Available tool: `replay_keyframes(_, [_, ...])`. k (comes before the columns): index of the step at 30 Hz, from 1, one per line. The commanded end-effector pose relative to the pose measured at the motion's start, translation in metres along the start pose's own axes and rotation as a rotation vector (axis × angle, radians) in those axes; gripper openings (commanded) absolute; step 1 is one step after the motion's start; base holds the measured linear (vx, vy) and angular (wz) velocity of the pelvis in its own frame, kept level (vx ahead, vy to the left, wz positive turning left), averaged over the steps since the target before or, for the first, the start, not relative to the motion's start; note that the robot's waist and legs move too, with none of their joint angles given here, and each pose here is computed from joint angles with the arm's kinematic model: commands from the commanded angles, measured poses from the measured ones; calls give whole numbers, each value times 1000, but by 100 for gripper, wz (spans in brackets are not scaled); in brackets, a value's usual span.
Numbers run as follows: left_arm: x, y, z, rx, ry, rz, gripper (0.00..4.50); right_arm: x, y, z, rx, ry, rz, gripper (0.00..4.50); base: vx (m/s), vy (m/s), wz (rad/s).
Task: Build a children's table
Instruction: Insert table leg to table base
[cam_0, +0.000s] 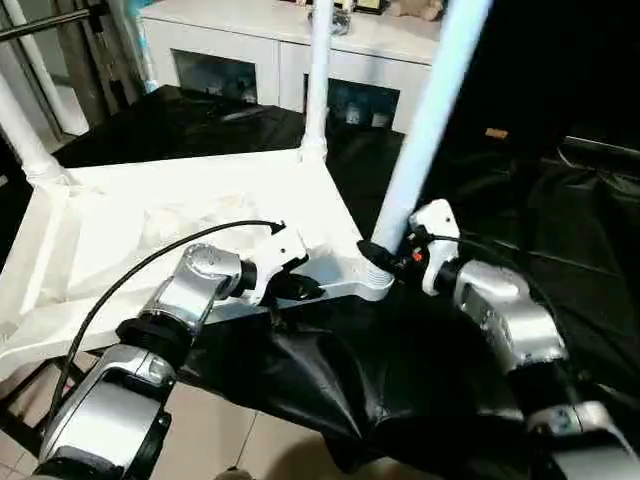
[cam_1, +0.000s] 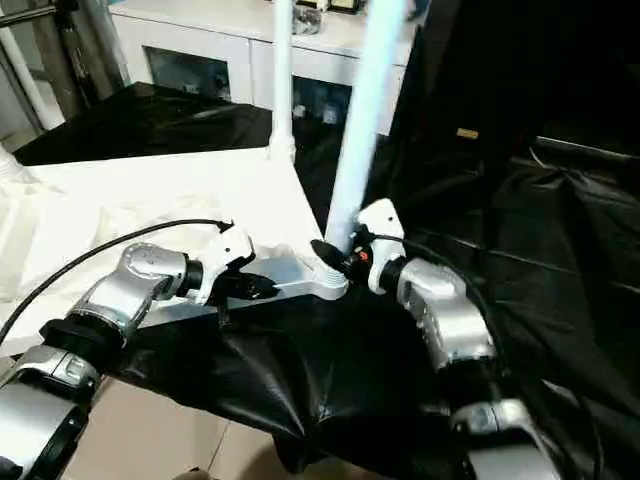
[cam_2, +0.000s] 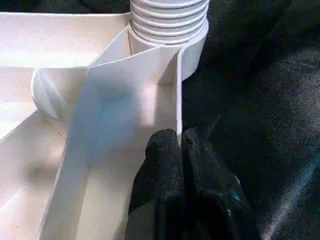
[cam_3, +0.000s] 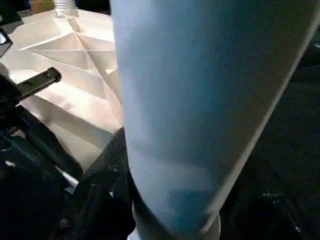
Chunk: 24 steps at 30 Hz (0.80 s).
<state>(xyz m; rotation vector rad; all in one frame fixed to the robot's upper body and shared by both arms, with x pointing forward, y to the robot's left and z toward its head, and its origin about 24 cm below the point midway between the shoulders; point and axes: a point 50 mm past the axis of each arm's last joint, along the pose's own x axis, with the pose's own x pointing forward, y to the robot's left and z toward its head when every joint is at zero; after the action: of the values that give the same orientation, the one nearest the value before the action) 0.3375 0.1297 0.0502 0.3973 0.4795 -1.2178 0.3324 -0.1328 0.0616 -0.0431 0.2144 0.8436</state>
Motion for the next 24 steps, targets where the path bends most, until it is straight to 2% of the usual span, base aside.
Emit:
replay_keyframes(1, [-4,-1,3,29,-18,-16,0,2,12,-28,65,105,95,187,0,0,0])
replay_keyframes(4, [-6,-5,4,58,-29,-75,0,2,13,-28,67,99,151,187,0,0,0])
replay_keyframes(8, [-13,-10,7,117,-31,-182,0,-5,19,-31,31,133,324,187,0,0,0])
replay_keyframes(16, [-25,-7,14,154,-25,-213,0,-17,29,-40,-4,203,507,187,0,0,0])
replay_keyframes(20, [-26,-3,16,146,-32,-171,0,-15,30,-42,0,193,492,187,0,0,0])
replay_keyframes(24, [-22,3,18,97,-46,-89,0,-3,20,-42,33,161,312,187,0,0,0])
